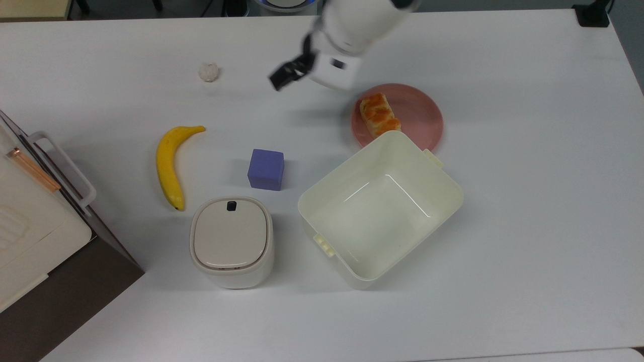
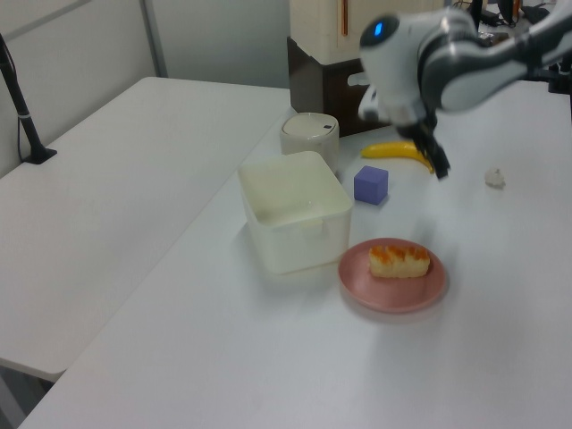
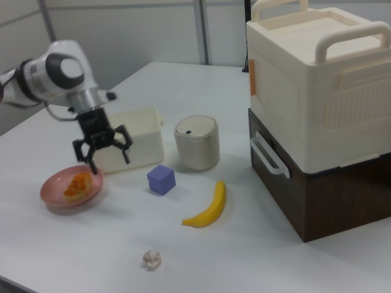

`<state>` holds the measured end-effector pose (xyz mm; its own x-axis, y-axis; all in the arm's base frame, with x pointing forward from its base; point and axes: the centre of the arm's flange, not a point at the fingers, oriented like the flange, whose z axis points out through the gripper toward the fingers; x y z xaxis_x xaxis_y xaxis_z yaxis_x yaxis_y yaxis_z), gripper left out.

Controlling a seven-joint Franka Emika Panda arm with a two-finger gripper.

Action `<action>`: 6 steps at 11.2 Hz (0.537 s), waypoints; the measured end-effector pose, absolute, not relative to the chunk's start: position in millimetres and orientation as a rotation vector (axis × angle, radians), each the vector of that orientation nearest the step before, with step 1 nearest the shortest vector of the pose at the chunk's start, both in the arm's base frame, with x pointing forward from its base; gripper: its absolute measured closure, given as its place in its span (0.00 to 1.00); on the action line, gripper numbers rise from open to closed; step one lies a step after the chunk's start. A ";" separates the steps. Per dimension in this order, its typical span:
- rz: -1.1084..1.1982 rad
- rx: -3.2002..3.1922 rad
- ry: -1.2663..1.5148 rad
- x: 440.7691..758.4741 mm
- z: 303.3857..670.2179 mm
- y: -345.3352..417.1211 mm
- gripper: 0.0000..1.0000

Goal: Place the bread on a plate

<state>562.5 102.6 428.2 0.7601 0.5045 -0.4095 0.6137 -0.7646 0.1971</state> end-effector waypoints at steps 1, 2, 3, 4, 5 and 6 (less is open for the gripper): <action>-0.427 2.720 0.781 567.0 453.6 74.4 0.00; -0.361 2.848 0.661 571.0 477.8 49.1 0.00; -0.280 2.966 0.469 577.2 499.1 26.5 0.00; -0.197 3.035 0.278 584.2 518.2 4.9 0.00; -0.125 3.075 0.109 590.0 534.4 -15.4 0.00; -0.058 3.097 -0.058 595.6 551.1 -35.4 0.00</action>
<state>595.6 -35.4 551.1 0.9986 -0.0381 -0.0367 -0.0365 -0.9984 0.0441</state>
